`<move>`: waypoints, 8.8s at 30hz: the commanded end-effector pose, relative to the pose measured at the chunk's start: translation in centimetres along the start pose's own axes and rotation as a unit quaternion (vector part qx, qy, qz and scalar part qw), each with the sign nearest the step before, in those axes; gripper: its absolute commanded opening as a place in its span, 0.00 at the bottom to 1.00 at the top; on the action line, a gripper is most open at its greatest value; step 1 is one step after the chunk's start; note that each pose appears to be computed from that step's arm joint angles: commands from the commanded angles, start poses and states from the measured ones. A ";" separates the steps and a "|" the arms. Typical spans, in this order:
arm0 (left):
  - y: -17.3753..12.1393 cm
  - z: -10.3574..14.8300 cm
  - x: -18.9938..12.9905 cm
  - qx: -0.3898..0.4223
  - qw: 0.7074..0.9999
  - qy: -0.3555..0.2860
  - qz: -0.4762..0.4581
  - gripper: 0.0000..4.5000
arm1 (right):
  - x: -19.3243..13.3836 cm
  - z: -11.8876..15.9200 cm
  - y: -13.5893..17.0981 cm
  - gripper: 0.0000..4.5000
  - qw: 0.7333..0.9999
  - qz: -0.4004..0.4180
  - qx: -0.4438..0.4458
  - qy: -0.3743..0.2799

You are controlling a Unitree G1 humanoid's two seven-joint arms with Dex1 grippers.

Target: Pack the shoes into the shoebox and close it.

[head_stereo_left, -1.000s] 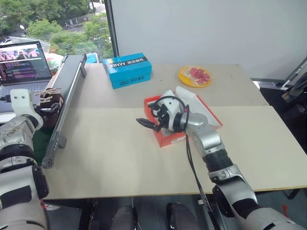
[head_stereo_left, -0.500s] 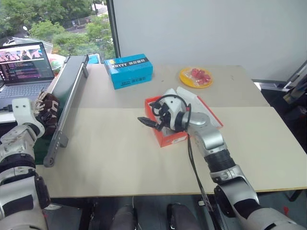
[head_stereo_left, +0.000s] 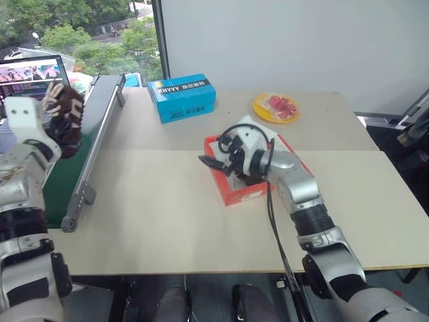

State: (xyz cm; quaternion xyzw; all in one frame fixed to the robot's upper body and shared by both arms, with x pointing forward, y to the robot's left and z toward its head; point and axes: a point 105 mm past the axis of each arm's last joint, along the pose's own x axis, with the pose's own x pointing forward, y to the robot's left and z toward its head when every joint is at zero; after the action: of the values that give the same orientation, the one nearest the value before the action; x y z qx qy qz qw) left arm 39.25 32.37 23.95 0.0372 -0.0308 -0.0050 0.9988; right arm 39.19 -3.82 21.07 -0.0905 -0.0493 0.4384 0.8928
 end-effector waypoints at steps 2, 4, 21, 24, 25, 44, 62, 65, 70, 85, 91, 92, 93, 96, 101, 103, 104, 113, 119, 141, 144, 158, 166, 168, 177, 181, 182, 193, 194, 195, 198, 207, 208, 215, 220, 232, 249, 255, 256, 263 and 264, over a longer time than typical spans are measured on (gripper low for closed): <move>-6.3 3.9 1.3 -0.003 0.994 -0.059 -0.089 0.11 | -0.8 4.6 -2.1 1.00 0.993 -0.042 0.055 -0.096; -8.9 4.3 1.9 -0.020 0.991 -0.069 -0.115 0.11 | -1.0 5.0 -2.2 1.00 0.989 -0.047 0.084 -0.112; -25.0 4.7 0.9 -0.132 0.947 -0.081 -0.282 0.11 | -2.8 5.3 -4.2 1.00 0.891 -0.078 0.409 -0.184; -25.9 5.2 0.4 -0.146 0.943 -0.083 -0.288 0.11 | -3.1 4.6 -4.7 1.00 0.888 -0.089 0.415 -0.178; -26.0 5.3 0.3 -0.149 0.942 -0.083 -0.288 0.11 | -3.1 4.5 -4.8 1.00 0.887 -0.091 0.418 -0.177; -30.4 3.4 -2.1 -0.193 0.917 -0.019 -0.349 0.11 | -2.4 4.7 -4.7 0.69 0.885 -0.073 0.423 -0.180; -29.2 1.6 -2.0 -0.182 0.919 0.012 -0.350 0.11 | -2.2 5.1 -4.9 0.06 0.887 -0.073 0.417 -0.185; -29.1 2.0 -3.1 -0.207 0.899 0.007 -0.387 0.27 | -2.3 5.1 -5.4 0.06 0.890 -0.083 0.410 -0.179; -28.8 2.0 -3.2 -0.187 0.905 0.005 -0.382 0.67 | -2.5 5.6 -6.4 0.06 0.897 -0.086 0.397 -0.175; -16.5 -0.6 -1.3 -0.018 0.978 0.015 -0.209 1.00 | -1.9 1.3 -8.0 0.06 0.987 -0.082 0.125 0.055; -13.9 -0.9 -1.8 -0.006 0.985 0.015 -0.173 1.00 | -1.5 -2.8 -8.3 0.06 0.981 -0.086 0.145 0.096; -14.0 -0.9 -1.9 -0.006 0.985 0.015 -0.173 1.00 | -1.5 -3.5 -8.3 0.06 0.980 -0.088 0.144 0.106; -14.1 -1.0 -2.0 -0.007 0.985 0.015 -0.174 1.00 | -1.5 -4.1 -8.3 0.06 0.979 -0.089 0.148 0.112; -14.7 -1.4 -2.3 -0.013 0.984 0.016 -0.178 1.00 | -1.5 -5.3 -8.2 0.06 0.975 -0.090 0.162 0.121; -15.0 -2.2 -2.8 -0.019 0.984 0.025 -0.178 1.00 | -1.4 -4.8 -8.4 0.06 0.977 -0.085 0.153 0.122; -14.9 -2.6 -3.0 -0.019 0.984 0.030 -0.172 1.00 | -1.5 -3.1 -9.1 0.06 0.982 -0.086 0.106 0.128; -14.9 -2.7 -3.1 -0.018 0.985 0.031 -0.171 1.00 | -1.5 -2.5 -9.4 0.06 0.984 -0.087 0.087 0.132; -14.9 -3.2 -3.7 -0.026 0.986 0.032 -0.163 1.00 | -0.2 3.9 -6.9 0.06 0.986 0.008 0.148 0.074; -14.8 -3.3 -4.1 -0.029 0.987 0.033 -0.158 1.00 | -0.4 5.2 -5.9 0.06 0.970 0.045 0.238 0.039; -14.8 -3.3 -4.0 -0.035 0.987 0.032 -0.155 1.00 | -1.9 -4.0 -8.2 0.06 0.962 -0.042 0.250 0.102; -14.8 -3.4 -4.1 -0.034 0.987 0.034 -0.154 1.00 | -2.0 -5.4 -7.7 0.06 0.959 -0.043 0.255 0.117; -15.6 -3.7 -4.1 -0.033 0.986 0.037 -0.161 1.00 | -1.3 -12.6 -5.3 0.06 0.961 -0.076 0.066 0.258; -15.6 -3.9 -4.3 -0.030 0.986 0.038 -0.158 1.00 | 0.3 -14.3 -2.4 0.06 0.934 0.006 -0.115 0.338; -15.7 -4.0 -4.4 -0.027 0.986 0.040 -0.159 1.00 | 0.5 -14.7 -2.0 0.06 0.925 0.018 -0.141 0.352; -15.9 -4.2 -4.5 -0.025 0.986 0.042 -0.162 1.00 | 1.0 -14.8 -0.9 0.06 0.926 0.039 -0.131 0.353; -15.9 -4.2 -4.4 -0.023 0.985 0.043 -0.164 1.00 | 0.2 -15.4 -1.9 0.06 0.914 0.015 -0.148 0.376; -16.0 -4.2 -4.4 -0.023 0.985 0.043 -0.164 1.00 | -0.1 -15.7 -2.2 0.06 0.907 0.009 -0.162 0.388; -16.3 -4.3 -4.4 -0.019 0.984 0.045 -0.171 1.00 | 0.4 -13.6 -4.3 0.41 0.936 -0.083 -0.097 0.329; -16.3 -4.3 -4.4 -0.019 0.984 0.045 -0.171 1.00 | 0.6 -13.0 -4.6 0.48 0.940 -0.092 -0.095 0.316; -16.4 -4.3 -4.4 -0.019 0.984 0.045 -0.171 1.00 | 0.8 -12.3 -5.0 0.55 0.944 -0.101 -0.086 0.301; -16.5 -4.2 -4.4 -0.019 0.984 0.045 -0.173 1.00 | 1.3 -10.4 -5.7 0.77 0.955 -0.115 -0.068 0.264; -17.2 -4.3 -4.4 -0.001 0.976 0.056 -0.210 1.00 | 0.5 -1.6 -7.6 0.99 0.986 -0.084 0.046 0.134; -17.4 -4.3 -4.5 0.009 0.973 0.059 -0.225 1.00 | -0.4 -0.7 -7.6 0.99 0.987 -0.080 0.057 0.125; -19.4 -4.5 -4.7 0.060 0.942 0.073 -0.323 1.00 | -7.0 -0.8 -8.0 0.93 0.978 -0.127 0.086 0.144; -21.3 -4.2 -4.4 0.080 0.916 0.073 -0.386 1.00 | -12.8 -4.1 -8.6 0.61 0.949 -0.227 0.102 0.194; -23.0 -3.1 -3.0 0.093 0.901 0.056 -0.420 1.00 | -16.4 -9.1 -9.5 0.00 0.894 -0.374 0.090 0.231; -21.6 -1.7 -4.0 0.110 0.910 0.050 -0.396 1.00 | -11.1 -15.0 -12.3 0.00 0.894 -0.378 0.145 0.193; -21.3 -1.8 -4.3 0.107 0.913 0.055 -0.389 1.00 | -12.3 -10.8 -15.1 0.00 0.881 -0.450 0.124 0.075; -21.2 -1.8 -4.4 0.108 0.914 0.057 -0.388 1.00 | -12.7 -10.1 -15.4 0.00 0.881 -0.457 0.105 0.065; -21.5 -2.1 -4.4 0.109 0.912 0.061 -0.391 1.00 | -12.2 -4.7 -15.1 0.00 0.897 -0.436 0.064 -0.024; -21.5 -2.2 -4.4 0.109 0.912 0.061 -0.392 1.00 | -12.0 -4.1 -14.8 0.00 0.903 -0.423 0.063 -0.035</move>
State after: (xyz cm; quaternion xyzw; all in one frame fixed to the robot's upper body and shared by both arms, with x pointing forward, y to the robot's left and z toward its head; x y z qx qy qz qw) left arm 35.14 11.31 18.78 0.1492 0.0701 -0.3882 0.9067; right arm 44.45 -23.29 16.68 -0.0018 -0.0289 -0.0007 0.9996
